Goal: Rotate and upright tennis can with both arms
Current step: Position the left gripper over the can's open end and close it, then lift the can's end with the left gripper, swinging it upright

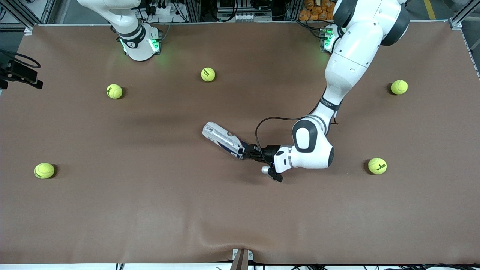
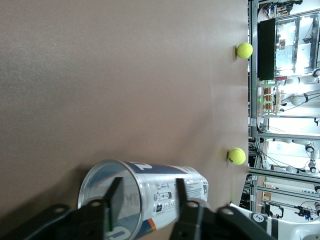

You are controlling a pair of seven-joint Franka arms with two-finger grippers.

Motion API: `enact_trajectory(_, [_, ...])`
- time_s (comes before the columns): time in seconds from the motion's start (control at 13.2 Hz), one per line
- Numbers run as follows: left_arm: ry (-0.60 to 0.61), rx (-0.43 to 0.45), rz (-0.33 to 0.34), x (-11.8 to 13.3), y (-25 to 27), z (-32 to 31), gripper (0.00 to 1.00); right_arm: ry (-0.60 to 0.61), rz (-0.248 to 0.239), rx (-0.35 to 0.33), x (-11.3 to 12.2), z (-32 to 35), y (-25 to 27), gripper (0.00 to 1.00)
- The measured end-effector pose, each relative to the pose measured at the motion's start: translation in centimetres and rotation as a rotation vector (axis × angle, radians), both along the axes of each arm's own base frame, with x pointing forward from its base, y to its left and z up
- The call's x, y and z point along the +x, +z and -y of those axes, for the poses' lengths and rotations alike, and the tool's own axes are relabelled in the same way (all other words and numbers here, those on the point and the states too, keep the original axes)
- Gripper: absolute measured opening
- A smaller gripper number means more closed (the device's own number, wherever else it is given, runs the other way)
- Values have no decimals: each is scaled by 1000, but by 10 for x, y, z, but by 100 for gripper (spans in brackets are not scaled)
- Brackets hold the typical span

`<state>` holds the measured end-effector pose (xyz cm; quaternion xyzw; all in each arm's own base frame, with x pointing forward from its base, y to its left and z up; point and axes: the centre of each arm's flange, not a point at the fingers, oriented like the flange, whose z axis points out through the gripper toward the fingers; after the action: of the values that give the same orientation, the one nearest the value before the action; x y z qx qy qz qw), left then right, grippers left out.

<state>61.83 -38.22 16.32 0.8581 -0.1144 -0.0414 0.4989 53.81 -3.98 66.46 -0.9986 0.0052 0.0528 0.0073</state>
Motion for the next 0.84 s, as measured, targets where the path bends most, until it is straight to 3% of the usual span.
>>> enact_trajectory(0.3, [-14, 2, -6, -7, -3, 8, 54, 2, -1, 0, 0, -1, -1, 100])
enact_trajectory(0.38, [-24, 2, -7, -11, -4, 13, 49, 2, -1, 0, 0, -1, -1, 100])
enact_trajectory(0.61, [-30, 1, -7, -13, -3, 18, 13, 2, -1, 0, 0, -1, -1, 100])
enact_trajectory(0.84, [-22, -3, -5, -1, 14, 9, 9, 2, -2, 0, 0, -1, -1, 100])
